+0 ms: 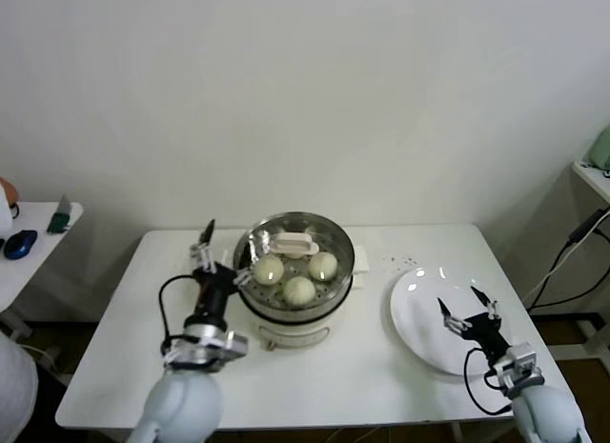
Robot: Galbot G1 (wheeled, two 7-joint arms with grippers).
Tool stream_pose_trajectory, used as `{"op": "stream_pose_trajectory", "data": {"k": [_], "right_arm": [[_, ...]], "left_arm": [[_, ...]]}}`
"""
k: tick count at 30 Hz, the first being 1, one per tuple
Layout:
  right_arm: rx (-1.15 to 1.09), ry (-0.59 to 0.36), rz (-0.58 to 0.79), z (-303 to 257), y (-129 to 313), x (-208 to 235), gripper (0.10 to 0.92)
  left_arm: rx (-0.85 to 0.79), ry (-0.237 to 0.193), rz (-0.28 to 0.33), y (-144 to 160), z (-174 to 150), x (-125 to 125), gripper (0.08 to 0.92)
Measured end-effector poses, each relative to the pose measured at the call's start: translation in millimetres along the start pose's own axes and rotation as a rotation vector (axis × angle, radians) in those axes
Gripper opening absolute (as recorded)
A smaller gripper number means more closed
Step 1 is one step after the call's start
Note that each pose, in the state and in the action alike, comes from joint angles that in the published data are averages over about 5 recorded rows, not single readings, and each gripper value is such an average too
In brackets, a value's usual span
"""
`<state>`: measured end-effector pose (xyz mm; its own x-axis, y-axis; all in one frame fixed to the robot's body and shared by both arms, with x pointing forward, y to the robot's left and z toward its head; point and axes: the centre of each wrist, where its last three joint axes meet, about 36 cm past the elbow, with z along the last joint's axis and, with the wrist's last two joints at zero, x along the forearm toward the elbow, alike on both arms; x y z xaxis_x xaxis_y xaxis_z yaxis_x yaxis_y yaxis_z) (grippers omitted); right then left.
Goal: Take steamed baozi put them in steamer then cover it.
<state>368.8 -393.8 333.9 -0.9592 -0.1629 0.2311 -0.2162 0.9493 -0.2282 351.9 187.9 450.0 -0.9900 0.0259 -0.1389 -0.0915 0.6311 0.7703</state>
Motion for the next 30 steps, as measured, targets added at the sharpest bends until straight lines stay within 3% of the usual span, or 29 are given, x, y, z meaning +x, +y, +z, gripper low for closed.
{"op": "stream_pose_trajectory", "data": {"k": [8, 15, 30], "right_arm": [[-0.007, -0.036, -0.024, -7, 17, -4, 0.823], [-0.017, -0.077, -0.028, -9, 28, -3, 0.823], [-0.055, -0.126, -0.031, -7, 39, 6, 0.823]], "left_arm": [[0.275, 0.048, -0.055, 9, 56, 25, 0.823], [0.468, 0.103, -0.066, 1, 93, 45, 0.823], [0.632, 0.148, -0.092, -6, 131, 61, 0.823]]}}
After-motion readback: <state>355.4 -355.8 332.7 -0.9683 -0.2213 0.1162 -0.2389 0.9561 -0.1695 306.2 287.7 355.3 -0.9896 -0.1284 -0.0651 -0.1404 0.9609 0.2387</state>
